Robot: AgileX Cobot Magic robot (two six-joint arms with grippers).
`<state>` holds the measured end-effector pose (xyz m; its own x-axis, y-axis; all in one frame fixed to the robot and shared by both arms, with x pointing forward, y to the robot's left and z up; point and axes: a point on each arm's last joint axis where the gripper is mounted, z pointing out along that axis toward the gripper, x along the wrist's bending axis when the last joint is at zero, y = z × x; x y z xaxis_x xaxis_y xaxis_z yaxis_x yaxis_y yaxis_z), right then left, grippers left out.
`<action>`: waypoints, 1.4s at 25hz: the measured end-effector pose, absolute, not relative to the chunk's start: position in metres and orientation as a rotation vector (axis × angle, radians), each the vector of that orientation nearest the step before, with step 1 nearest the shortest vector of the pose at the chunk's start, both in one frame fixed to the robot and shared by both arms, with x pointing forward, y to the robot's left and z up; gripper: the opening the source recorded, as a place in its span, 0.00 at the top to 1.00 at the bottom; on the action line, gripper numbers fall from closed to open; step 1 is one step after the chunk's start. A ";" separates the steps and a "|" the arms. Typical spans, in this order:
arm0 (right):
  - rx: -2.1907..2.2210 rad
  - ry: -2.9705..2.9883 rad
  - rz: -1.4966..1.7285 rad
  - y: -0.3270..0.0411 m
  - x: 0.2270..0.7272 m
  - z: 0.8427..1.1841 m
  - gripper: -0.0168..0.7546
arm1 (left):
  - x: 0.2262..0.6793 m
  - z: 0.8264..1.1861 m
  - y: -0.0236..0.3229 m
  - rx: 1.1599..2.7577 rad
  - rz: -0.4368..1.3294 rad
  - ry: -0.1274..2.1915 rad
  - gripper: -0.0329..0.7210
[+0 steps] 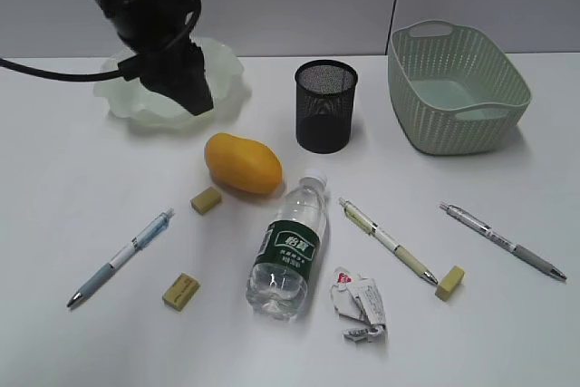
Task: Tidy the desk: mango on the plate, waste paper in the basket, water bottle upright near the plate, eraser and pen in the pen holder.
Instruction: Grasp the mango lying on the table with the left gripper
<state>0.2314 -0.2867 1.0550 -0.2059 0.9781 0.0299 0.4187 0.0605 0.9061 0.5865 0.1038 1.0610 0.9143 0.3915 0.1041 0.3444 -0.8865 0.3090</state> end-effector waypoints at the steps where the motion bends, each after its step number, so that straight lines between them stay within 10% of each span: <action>1: 1.407 1.700 1.113 -0.287 0.231 1.055 0.41 | 0.588 1.062 0.102 2.793 0.275 0.457 0.22; 14: 1.406 1.700 1.113 -0.287 0.231 1.055 0.41 | 0.612 1.009 0.070 2.810 0.450 -0.377 0.21; 35: 1.406 1.700 1.114 -0.287 0.231 1.055 0.41 | 0.614 0.973 0.058 2.824 0.353 -0.473 0.22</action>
